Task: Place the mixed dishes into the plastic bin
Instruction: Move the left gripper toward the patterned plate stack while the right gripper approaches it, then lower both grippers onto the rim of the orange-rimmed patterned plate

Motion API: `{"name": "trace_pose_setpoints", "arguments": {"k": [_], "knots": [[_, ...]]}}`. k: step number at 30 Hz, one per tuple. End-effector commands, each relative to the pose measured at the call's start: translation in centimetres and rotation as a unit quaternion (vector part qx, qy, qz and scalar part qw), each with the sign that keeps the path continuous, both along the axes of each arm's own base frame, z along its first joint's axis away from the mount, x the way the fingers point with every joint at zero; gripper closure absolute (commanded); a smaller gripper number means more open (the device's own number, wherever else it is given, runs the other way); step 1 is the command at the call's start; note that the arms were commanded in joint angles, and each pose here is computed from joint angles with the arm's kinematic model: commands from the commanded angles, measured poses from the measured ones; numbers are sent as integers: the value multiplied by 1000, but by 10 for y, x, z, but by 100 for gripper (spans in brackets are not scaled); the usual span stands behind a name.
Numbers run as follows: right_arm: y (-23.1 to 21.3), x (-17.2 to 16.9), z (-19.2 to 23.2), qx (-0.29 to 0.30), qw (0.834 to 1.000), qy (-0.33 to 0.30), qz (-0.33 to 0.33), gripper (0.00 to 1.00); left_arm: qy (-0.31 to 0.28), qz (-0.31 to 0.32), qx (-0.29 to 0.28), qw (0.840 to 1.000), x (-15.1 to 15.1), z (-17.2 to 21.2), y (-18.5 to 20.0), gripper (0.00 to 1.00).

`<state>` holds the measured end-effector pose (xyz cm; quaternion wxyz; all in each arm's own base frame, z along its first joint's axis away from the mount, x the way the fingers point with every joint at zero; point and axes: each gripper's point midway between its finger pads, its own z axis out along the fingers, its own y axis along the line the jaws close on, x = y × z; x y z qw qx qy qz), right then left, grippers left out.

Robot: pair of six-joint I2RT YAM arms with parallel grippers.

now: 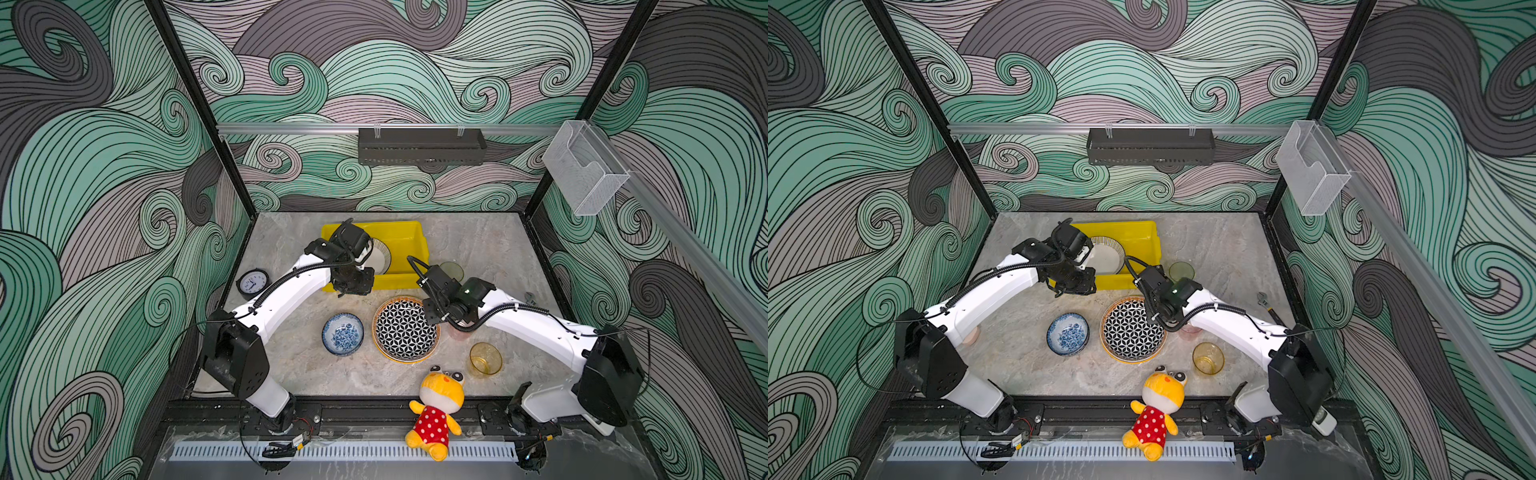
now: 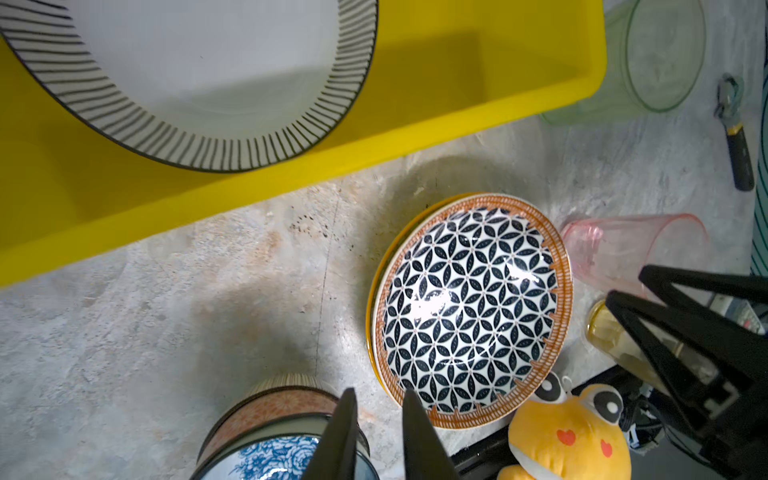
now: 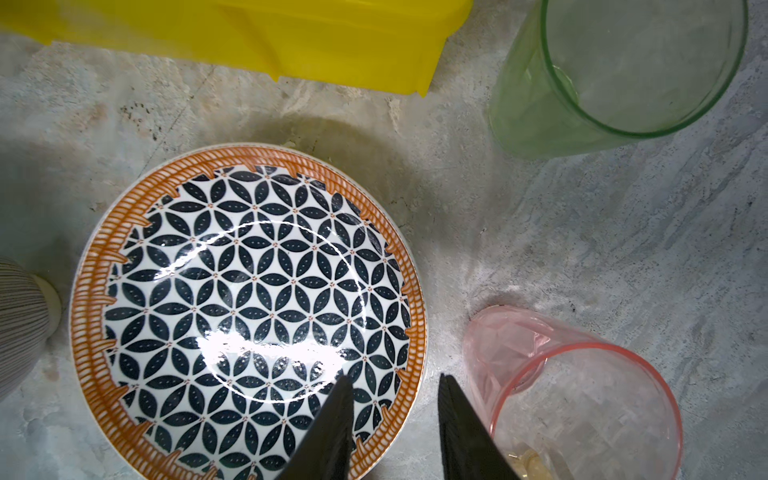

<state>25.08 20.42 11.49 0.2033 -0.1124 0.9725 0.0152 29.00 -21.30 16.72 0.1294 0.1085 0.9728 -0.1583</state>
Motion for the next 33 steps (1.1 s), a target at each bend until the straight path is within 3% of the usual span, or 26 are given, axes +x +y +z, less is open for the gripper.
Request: {"name": "trace_pose_setpoints", "arguments": {"k": [1,7,15,33], "knots": [[-9,-2,-10,-31,999,8,-9,66,-14,-25,-22,999,-6,10,-10,76],[-9,-1,-25,-41,999,27,-19,68,14,-36,-1,999,-18,-8,-12,75],[-16,7,-34,-9,998,41,-41,69,27,-42,1,999,-21,-19,-20,75],[-7,17,-50,6,997,69,-28,72,61,-47,25,997,-26,-38,-23,75]]}}
